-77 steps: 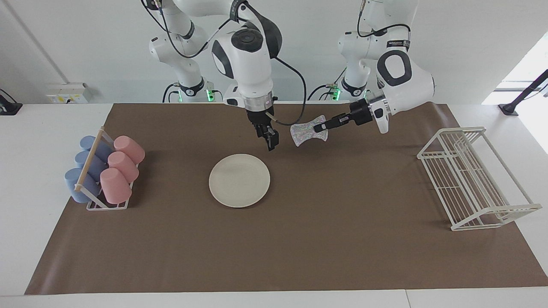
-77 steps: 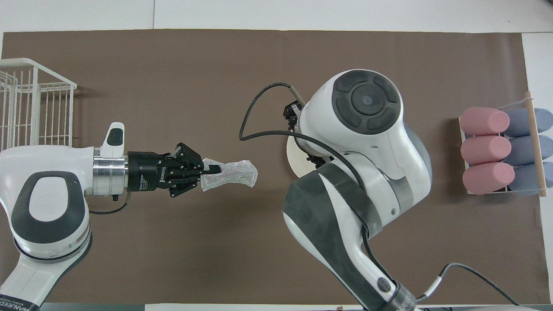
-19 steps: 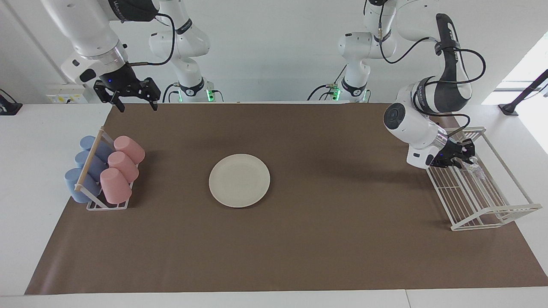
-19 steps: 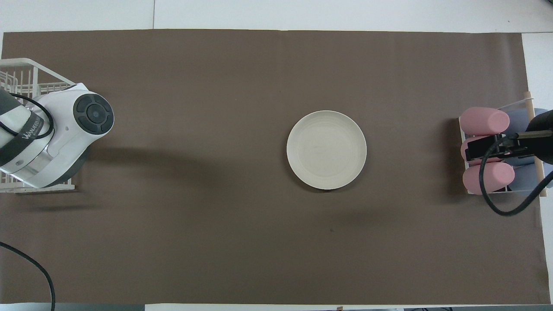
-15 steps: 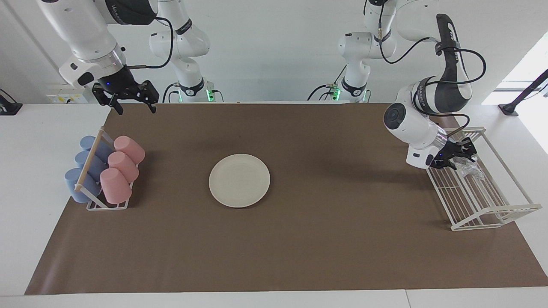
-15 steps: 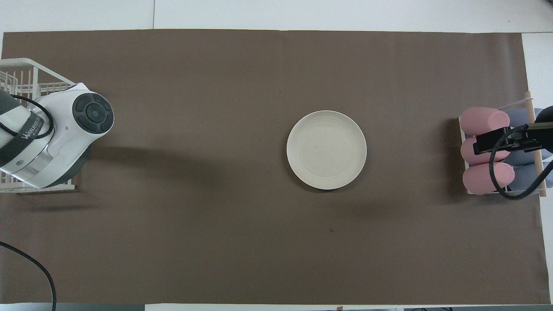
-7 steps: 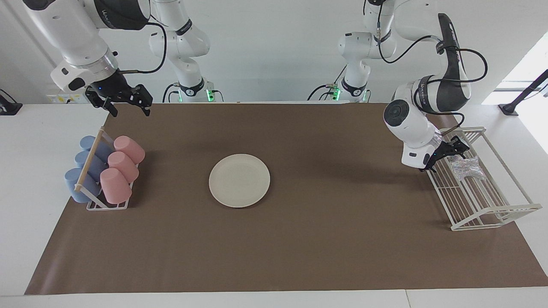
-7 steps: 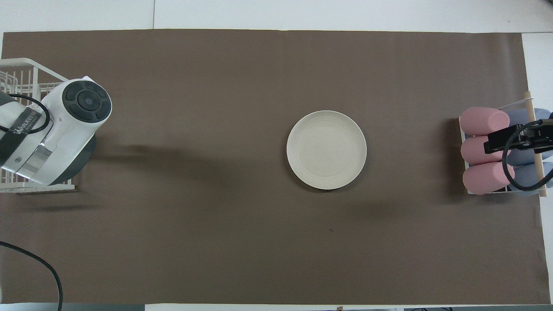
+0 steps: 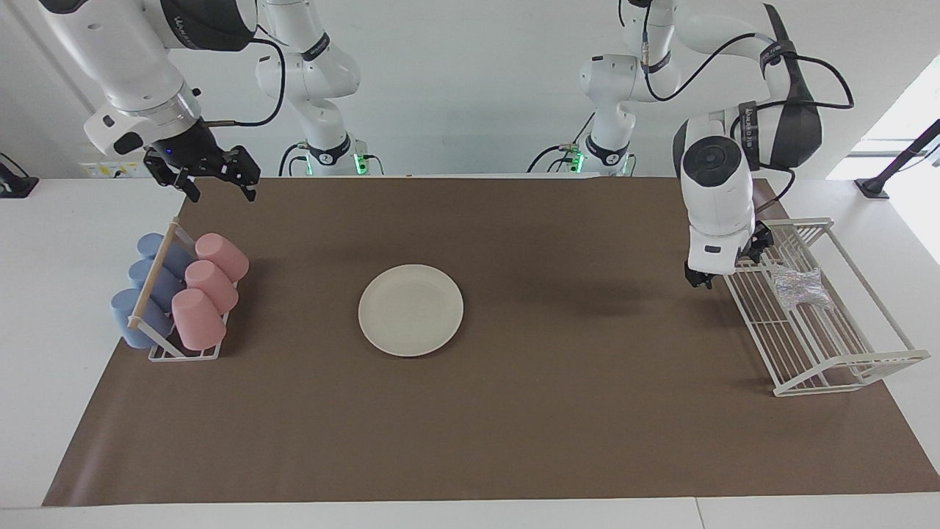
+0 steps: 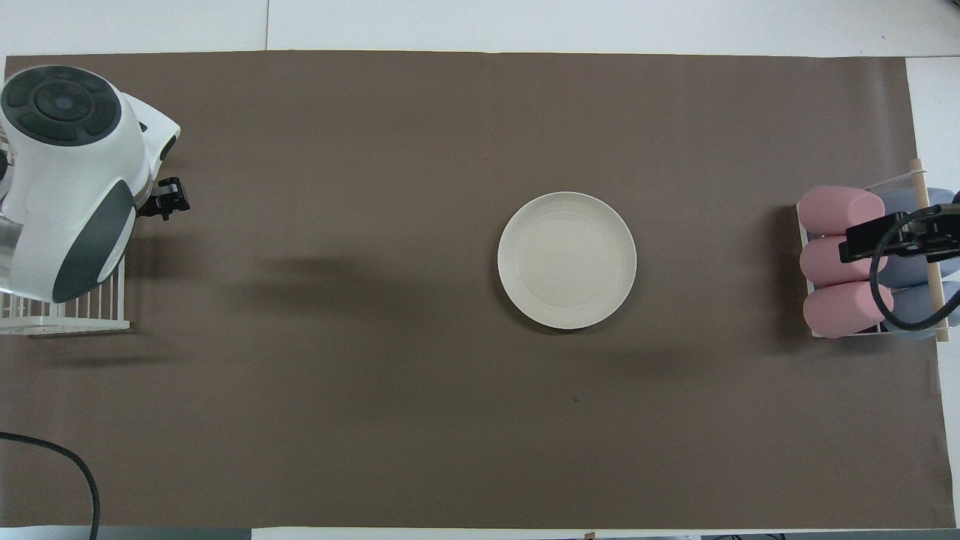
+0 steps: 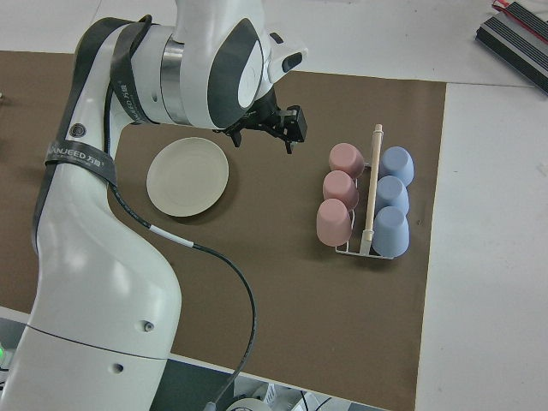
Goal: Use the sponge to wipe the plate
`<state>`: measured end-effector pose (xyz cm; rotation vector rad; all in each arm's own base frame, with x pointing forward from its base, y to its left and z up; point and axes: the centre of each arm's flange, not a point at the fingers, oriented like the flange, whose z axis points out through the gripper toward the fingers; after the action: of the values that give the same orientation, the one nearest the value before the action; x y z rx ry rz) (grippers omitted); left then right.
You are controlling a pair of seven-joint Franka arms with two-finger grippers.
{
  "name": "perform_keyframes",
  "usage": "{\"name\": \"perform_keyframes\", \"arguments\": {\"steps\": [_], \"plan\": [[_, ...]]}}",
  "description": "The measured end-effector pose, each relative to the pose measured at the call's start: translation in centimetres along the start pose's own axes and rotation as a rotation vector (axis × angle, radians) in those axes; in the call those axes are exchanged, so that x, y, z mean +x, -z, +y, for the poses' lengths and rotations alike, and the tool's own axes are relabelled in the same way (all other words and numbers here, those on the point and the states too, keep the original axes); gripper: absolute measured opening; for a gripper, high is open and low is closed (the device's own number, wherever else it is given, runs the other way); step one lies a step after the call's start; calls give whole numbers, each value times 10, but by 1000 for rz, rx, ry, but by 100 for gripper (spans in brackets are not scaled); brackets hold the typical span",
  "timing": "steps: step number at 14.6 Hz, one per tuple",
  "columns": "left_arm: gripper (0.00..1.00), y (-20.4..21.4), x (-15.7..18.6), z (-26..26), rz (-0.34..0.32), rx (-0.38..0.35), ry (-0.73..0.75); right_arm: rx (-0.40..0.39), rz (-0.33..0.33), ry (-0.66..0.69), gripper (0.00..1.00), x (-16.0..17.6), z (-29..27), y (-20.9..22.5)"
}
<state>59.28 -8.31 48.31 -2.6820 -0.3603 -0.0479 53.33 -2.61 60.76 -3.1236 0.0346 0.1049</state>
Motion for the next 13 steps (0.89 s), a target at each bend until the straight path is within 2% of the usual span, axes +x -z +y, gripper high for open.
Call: {"name": "perform_keyframes", "arguments": {"steps": [4, 8, 13], "plan": [[100, 42, -11, -14, -80, -153, 61, 0, 13, 1, 100, 1, -1, 2], [100, 88, -41, -43, -151, -283, 41, 0, 15, 1, 100, 1, -1, 2], [100, 113, -63, -55, -191, -373, -26, 0, 15, 2, 100, 1, -1, 2]]}}
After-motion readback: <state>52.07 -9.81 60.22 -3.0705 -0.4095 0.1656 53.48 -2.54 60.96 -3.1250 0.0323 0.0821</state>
